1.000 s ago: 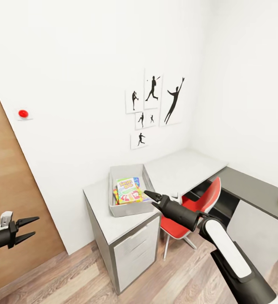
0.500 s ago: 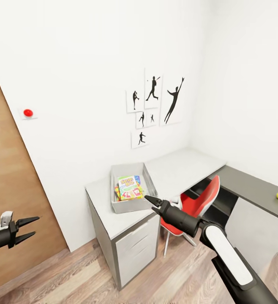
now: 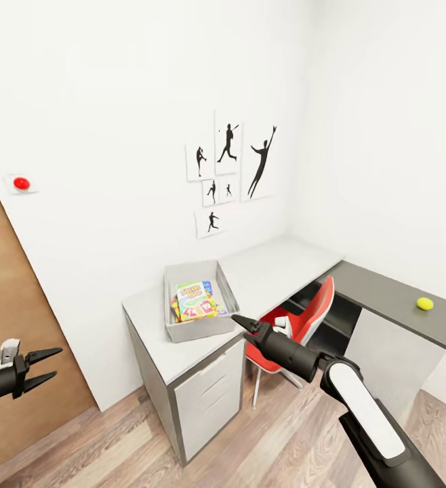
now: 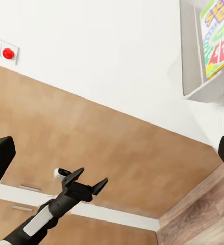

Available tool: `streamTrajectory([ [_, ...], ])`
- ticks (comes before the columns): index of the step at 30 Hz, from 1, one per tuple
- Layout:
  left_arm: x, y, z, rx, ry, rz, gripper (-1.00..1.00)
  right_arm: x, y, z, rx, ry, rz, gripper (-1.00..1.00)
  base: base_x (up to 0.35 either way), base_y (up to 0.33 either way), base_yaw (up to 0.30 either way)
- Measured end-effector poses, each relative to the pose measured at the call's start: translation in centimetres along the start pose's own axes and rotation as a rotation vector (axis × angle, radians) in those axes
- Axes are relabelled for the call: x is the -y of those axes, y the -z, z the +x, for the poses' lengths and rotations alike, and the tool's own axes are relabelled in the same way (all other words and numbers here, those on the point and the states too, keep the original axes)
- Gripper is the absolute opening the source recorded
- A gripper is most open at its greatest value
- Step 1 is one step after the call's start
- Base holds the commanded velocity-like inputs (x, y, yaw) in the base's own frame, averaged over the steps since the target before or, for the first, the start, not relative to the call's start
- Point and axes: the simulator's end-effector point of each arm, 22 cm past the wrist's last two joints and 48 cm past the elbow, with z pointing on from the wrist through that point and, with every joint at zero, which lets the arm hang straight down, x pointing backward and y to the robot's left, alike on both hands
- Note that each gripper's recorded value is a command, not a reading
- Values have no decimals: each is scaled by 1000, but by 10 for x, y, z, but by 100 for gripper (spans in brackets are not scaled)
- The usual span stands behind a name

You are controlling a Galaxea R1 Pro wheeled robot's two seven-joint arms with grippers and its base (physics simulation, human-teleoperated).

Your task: Put all the toys in the child's room - the three board games (two on the bed and one on the table), the two jigsaw puzzles on the table, and the tennis ball on the table - inside the toy box on the table in the child's room.

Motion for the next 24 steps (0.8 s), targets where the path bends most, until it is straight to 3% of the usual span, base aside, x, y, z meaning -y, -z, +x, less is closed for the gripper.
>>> streamTrajectory([
  [13,1,1,-1,3,-1,1,100,-2,-1,1,0,-3,-4,100,-17,0,-272],
  [24,0,1,-1,3,0,0,100,-1,-3,1,2,-6,-2,100,-254,86,-254],
])
